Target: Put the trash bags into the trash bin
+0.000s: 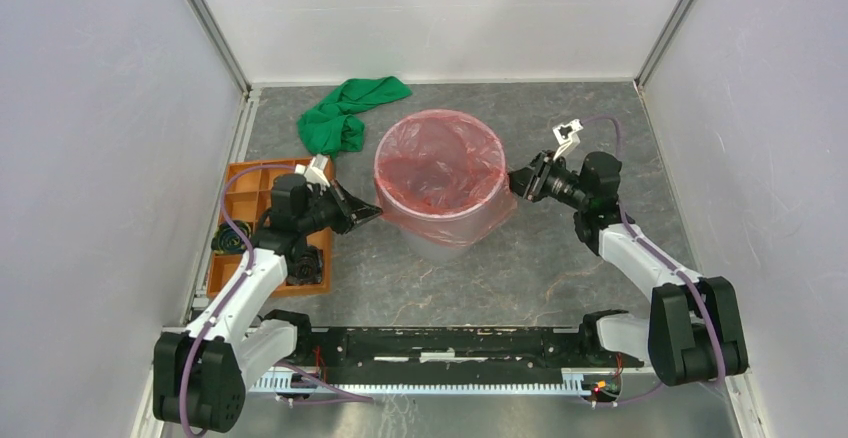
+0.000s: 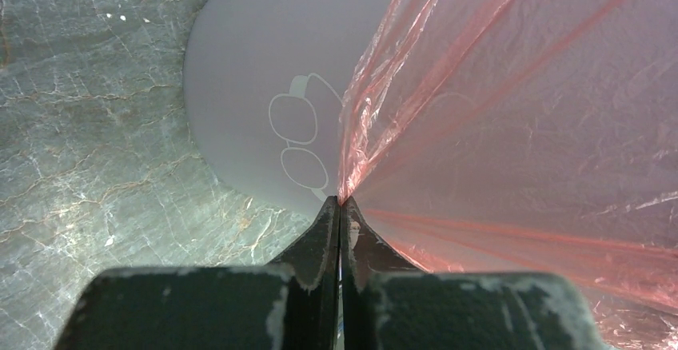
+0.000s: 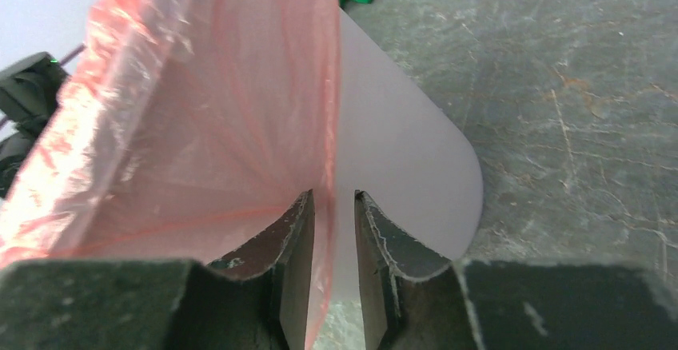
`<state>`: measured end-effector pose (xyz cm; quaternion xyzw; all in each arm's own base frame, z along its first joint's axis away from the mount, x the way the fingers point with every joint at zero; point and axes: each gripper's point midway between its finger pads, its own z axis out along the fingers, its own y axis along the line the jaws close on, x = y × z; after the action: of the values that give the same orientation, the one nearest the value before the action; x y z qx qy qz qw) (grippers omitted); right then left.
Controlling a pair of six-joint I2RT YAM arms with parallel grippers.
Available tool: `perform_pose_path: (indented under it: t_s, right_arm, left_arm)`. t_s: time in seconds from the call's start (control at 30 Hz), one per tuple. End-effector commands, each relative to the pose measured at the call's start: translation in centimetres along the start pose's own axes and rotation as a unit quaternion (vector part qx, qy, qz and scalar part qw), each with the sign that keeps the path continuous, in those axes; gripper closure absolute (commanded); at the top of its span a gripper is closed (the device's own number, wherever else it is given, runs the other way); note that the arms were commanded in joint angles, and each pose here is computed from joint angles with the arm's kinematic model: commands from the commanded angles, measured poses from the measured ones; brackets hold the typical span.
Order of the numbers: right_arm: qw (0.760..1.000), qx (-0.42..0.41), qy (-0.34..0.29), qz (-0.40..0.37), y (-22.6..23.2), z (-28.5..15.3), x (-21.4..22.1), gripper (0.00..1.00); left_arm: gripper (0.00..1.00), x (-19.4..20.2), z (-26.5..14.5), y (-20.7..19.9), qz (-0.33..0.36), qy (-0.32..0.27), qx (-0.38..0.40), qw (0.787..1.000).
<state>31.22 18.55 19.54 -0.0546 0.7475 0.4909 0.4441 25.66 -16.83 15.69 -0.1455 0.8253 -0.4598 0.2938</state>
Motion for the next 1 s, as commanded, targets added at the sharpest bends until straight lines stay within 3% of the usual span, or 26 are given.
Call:
perform_pose_path:
  t_s: [0.0,0.47,0.53,0.6,0.67,0.83,0.97]
  right_arm:
    - [0.998,0.049,0.007,-0.028,-2.5,0.1,1.2,0.71]
    - [0.986,0.142,0.065,-0.058,-6.6,-0.6,3.3,0.68]
    - [0.97,0.215,0.076,-0.084,-8.4,-1.8,2.3,0.66]
    - [0.941,0.315,0.048,-0.114,-10.1,-4.4,-0.1,0.64]
    - [0.922,0.363,-0.006,-0.136,-10.1,-6.5,-2.4,0.59]
    - [0.925,0.337,-0.08,-0.155,-6.5,-8.4,-5.3,0.44]
    - [0.952,0.233,-0.078,-0.185,-1.6,-7.1,-6.4,0.24]
  left_arm:
    - [0.98,-0.8,0.1,-0.7,0.009,-0.019,0.016,1.0]
    - [0.98,-1.0,-0.4,0.6,0.023,-0.036,-0.023,0.999]
    - [0.98,-1.0,-0.6,0.5,0.027,-0.033,-0.025,0.999]
    - [0.94,-1.2,-1.0,0.0,0.036,-0.035,-0.025,0.998]
    - [0.92,-1.5,-1.4,-0.5,0.045,-0.041,-0.027,0.998]
    - [0.91,-1.8,-2.1,-0.8,0.056,-0.051,-0.035,0.997]
    - [0.92,-1.7,-2.1,-1.2,0.056,-0.045,-0.029,0.997]
